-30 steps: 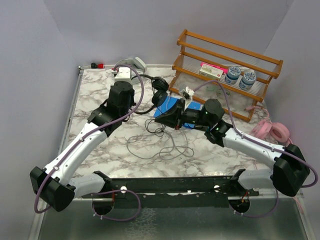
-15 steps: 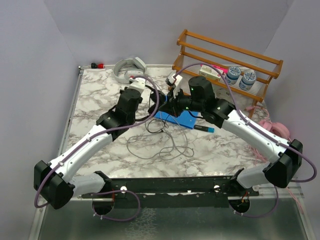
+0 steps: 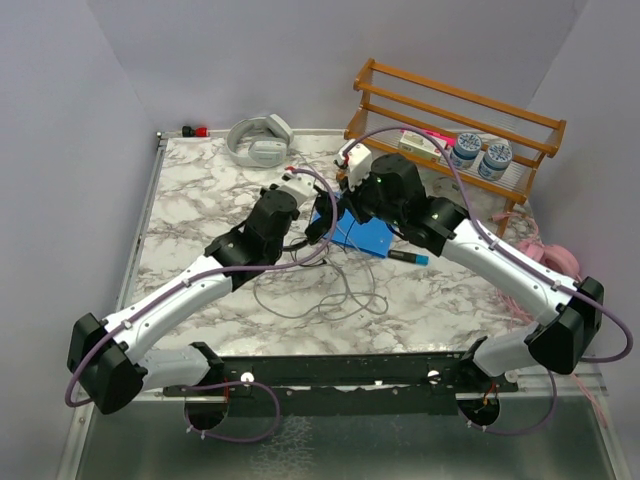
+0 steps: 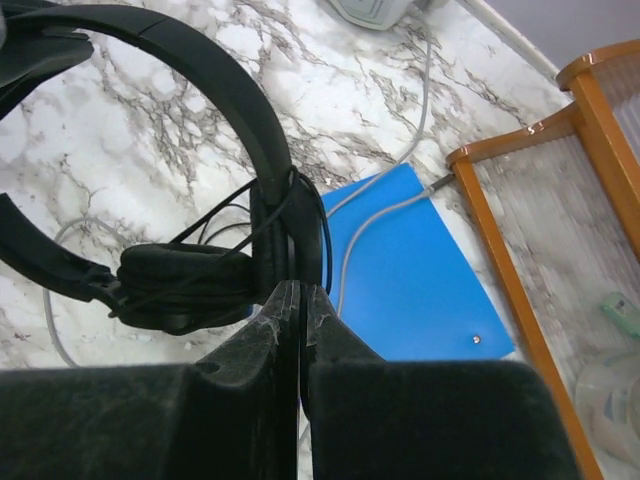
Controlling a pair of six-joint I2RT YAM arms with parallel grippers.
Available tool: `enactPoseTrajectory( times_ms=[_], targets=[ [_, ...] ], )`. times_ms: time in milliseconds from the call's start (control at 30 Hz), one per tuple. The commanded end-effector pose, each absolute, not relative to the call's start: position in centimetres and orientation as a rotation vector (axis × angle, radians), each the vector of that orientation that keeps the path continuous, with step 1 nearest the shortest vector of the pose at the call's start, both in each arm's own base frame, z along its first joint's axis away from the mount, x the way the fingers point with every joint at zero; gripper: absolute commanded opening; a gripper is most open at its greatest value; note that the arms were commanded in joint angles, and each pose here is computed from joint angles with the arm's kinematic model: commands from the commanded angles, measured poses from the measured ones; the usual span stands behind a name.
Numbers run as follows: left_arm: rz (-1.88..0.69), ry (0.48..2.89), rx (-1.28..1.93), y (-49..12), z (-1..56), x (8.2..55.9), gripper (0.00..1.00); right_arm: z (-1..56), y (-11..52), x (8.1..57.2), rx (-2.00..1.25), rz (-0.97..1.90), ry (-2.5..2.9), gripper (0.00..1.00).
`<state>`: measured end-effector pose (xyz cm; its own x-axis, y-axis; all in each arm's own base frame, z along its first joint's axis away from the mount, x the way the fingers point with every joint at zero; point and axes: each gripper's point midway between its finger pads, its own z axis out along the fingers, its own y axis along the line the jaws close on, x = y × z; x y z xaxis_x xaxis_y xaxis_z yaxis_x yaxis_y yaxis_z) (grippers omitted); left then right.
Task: Wrap the headphones
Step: Wrap the headphones cable around the headphones.
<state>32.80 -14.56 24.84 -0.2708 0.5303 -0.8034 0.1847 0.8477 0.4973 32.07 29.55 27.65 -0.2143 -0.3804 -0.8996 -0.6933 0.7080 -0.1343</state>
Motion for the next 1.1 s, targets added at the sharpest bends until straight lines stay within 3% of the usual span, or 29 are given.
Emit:
enactPoseTrajectory(
  times_ms=[0, 67, 400, 567, 700, 800, 1067],
  targets=[
    [0.393, 1.853, 0.597, -13.6, 24.7, 31.3, 0.00, 30.7, 28.2, 34.1, -0.779, 0.239, 1.764, 0.11],
    [0.354, 1.860, 0.596, -13.7, 24.6, 30.9, 0.00, 30.6, 28.3, 34.1, -0.804, 0.234, 1.749, 0.16],
    [0.119, 1.914, 0.693, -16.6, 23.4, 29.2, 0.00, 32.1, 29.4, 34.5, -0.893, 0.228, 1.672, 0.01],
    [-0.022, 1.962, 0.711, -18.7, 23.0, 28.5, 0.00, 32.9, 29.0, 33.8, -0.838, 0.269, 1.656, 0.01],
    [-0.030, 1.985, 0.675, -19.0, 22.5, 28.8, 0.00, 32.1, 26.8, 32.3, -0.713, 0.300, 1.654, 0.05],
    [-0.006, 1.984, 0.579, -18.4, 23.1, 29.5, 0.00, 30.8, 25.4, 30.2, -0.657, 0.360, 1.615, 0.14],
    [-0.165, 2.001, 0.450, -18.7, 24.7, 30.0, 0.00, 26.4, 24.1, 25.8, -0.581, 0.565, 1.502, 0.19]
  ],
)
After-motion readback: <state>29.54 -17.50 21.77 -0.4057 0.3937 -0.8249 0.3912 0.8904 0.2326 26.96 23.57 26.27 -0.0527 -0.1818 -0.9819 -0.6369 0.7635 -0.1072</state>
